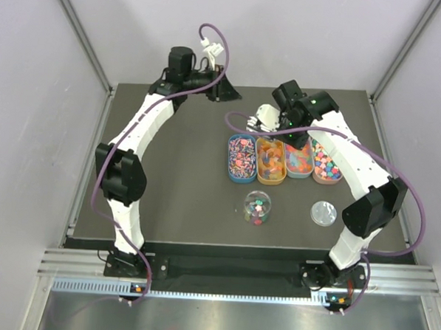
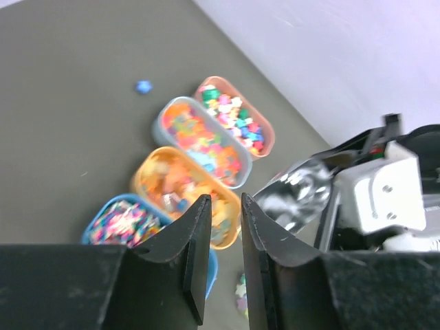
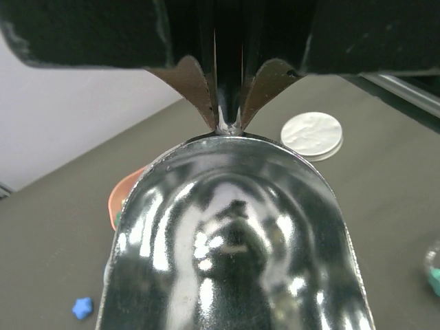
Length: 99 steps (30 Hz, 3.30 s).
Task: Pack the candies
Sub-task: Adjust the spatula, then scoop the fake candies from the storage box.
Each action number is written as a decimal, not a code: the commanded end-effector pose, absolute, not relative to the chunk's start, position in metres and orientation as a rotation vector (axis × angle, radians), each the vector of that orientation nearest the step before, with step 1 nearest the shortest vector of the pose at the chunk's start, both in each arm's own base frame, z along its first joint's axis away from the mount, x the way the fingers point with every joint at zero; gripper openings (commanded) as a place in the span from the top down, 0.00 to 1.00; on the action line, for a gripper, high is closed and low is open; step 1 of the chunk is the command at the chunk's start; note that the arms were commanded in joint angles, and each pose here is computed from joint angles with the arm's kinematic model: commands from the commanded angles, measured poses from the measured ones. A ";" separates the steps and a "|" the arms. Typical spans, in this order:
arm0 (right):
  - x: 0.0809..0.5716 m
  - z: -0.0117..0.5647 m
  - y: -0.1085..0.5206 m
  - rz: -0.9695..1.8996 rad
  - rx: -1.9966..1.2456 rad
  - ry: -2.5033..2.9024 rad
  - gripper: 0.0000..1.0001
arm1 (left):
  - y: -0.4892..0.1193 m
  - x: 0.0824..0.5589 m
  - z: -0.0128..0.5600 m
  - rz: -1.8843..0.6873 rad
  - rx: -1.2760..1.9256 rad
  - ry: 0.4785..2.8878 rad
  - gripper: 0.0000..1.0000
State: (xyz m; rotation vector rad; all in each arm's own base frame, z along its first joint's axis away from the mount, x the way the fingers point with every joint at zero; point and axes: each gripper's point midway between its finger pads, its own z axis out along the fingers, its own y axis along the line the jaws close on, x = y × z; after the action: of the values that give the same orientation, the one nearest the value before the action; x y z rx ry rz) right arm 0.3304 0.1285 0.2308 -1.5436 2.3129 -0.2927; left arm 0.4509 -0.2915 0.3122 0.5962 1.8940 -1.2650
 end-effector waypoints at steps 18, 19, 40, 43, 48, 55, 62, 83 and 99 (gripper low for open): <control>0.321 0.270 0.139 -0.229 -1.419 2.294 1.00 | -0.343 0.403 0.268 -1.354 0.725 1.991 0.76; 0.321 0.272 0.139 -0.230 -1.410 2.292 1.00 | -0.343 0.404 0.265 -1.355 0.724 1.996 0.76; 0.330 0.325 0.163 -0.106 -1.242 2.143 1.00 | -0.362 0.414 0.260 -1.343 0.742 1.988 0.74; 0.330 0.305 0.157 -0.131 -1.255 2.208 1.00 | -0.339 0.427 0.276 -1.169 0.731 1.967 0.70; 0.322 0.269 0.148 -0.122 -1.274 2.345 1.00 | -0.279 0.440 0.250 -0.969 0.625 2.031 0.69; 0.317 0.227 0.128 -0.099 -1.224 2.547 1.00 | -0.244 0.418 0.185 -0.901 0.548 2.215 0.70; 0.301 0.189 0.131 -0.061 -1.019 2.761 1.00 | -0.241 0.400 0.133 -0.935 0.411 2.330 0.71; 0.268 0.139 0.165 0.257 -0.753 3.056 1.00 | -0.231 0.410 0.107 -0.824 0.397 2.384 0.72; 0.245 0.110 0.124 0.009 -0.463 3.233 1.00 | -0.242 0.431 0.093 -0.834 0.382 2.397 0.72</control>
State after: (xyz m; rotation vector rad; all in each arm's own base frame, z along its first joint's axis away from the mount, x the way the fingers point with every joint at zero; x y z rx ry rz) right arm 0.2564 0.1437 0.1054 -0.5748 3.1740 0.1126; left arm 0.4131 -0.2336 0.0726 0.3594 2.4770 -0.8318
